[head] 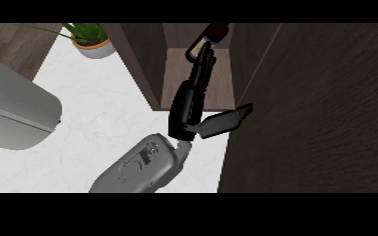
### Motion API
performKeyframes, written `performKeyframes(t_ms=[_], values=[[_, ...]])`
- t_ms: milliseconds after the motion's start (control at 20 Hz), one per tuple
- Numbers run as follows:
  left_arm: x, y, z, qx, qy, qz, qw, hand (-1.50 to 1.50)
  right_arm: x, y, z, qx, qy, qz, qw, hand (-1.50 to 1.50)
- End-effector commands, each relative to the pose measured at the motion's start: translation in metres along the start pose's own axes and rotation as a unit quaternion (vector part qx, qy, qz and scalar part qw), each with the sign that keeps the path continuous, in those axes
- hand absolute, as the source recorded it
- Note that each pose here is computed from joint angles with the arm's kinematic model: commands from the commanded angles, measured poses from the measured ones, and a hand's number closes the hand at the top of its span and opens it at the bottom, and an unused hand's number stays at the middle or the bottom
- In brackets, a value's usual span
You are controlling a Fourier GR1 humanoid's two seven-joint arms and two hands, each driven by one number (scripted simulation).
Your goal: Pick up the wine, place it into the cabinet and close the cabinet
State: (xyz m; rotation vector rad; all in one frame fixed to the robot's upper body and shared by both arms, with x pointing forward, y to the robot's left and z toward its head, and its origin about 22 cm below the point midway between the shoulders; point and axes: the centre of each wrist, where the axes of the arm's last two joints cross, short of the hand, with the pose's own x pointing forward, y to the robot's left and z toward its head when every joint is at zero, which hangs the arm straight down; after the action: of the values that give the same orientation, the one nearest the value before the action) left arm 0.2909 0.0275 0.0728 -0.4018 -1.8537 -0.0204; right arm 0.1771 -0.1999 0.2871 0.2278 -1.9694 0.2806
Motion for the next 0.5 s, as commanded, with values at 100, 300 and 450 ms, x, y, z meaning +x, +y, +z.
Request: performKeyframes(t_ms=[100,300,450], values=[[0.016,-0.031,0.051,0.025,-0.014,0.051,0.9983,-1.50,0.005,0.002,0.013,-0.006,-0.017,-0.006,1.000,-1.50],[0.022,-0.020,0.092,0.035,-0.013,0.079,0.9962,1.50,0.011,0.003,0.011,0.002,-0.006,0.009,1.000,-1.50],[0.044,-0.007,0.112,0.015,-0.001,0.094,0.9955,1.50,0.009,0.024,0.001,0.001,-0.011,0.005,1.000,-1.50]])
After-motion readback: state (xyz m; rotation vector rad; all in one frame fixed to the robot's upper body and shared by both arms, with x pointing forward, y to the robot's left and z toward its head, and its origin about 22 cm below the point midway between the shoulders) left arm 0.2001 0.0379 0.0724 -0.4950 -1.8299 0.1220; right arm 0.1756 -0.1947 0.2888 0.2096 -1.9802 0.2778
